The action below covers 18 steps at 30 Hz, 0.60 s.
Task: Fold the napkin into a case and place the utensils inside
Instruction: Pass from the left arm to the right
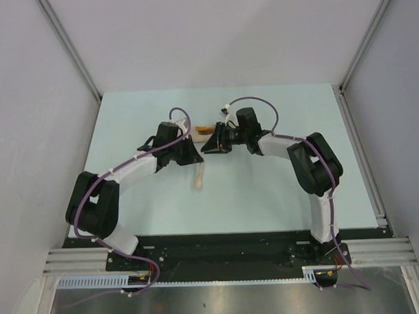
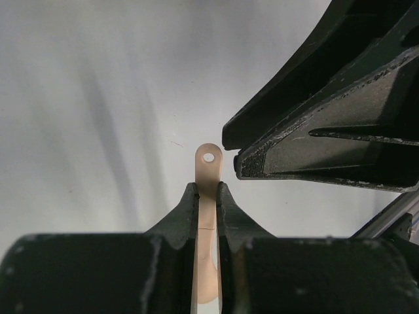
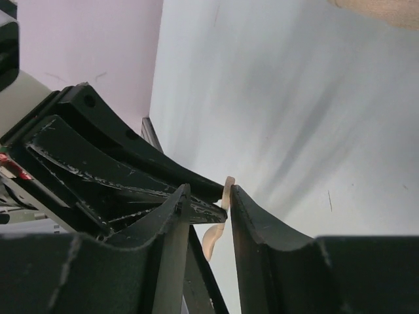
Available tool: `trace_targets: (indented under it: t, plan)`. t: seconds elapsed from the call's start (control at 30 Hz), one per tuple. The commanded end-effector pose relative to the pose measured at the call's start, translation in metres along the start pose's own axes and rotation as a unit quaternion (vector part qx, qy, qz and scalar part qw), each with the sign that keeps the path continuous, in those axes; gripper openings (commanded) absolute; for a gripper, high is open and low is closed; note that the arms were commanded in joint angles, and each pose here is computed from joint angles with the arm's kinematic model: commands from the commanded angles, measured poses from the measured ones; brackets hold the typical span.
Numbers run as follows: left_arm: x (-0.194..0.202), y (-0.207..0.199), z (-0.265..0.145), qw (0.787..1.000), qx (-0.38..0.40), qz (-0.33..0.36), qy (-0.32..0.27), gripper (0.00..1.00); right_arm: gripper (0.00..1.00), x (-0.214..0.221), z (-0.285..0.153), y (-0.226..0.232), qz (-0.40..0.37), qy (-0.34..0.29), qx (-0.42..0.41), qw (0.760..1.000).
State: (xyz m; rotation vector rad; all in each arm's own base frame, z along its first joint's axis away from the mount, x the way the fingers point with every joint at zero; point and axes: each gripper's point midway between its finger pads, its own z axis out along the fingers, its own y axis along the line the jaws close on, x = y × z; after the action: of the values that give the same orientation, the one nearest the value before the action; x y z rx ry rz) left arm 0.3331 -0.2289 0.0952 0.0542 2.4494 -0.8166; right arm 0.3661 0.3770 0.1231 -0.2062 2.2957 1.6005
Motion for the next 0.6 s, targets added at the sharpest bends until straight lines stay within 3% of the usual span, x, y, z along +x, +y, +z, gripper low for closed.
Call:
trace_targets:
  t: [0.0,0.37,0.57]
  plan:
    - [-0.029,-0.027,-0.014,0.998,0.025,0.023,-0.048,0.0,0.35,-0.002,0.0,-0.001,-0.014,0.001,0.01,1.0]
    - [-0.034,-0.04,-0.016,0.997,0.042,0.031,-0.057,0.0,0.33,0.008,0.006,-0.01,-0.006,0.009,0.023,1.0]
    - [-0.041,-0.046,-0.016,0.996,0.046,0.038,-0.066,0.0,0.2,0.01,0.007,-0.005,0.013,0.01,0.009,1.0]
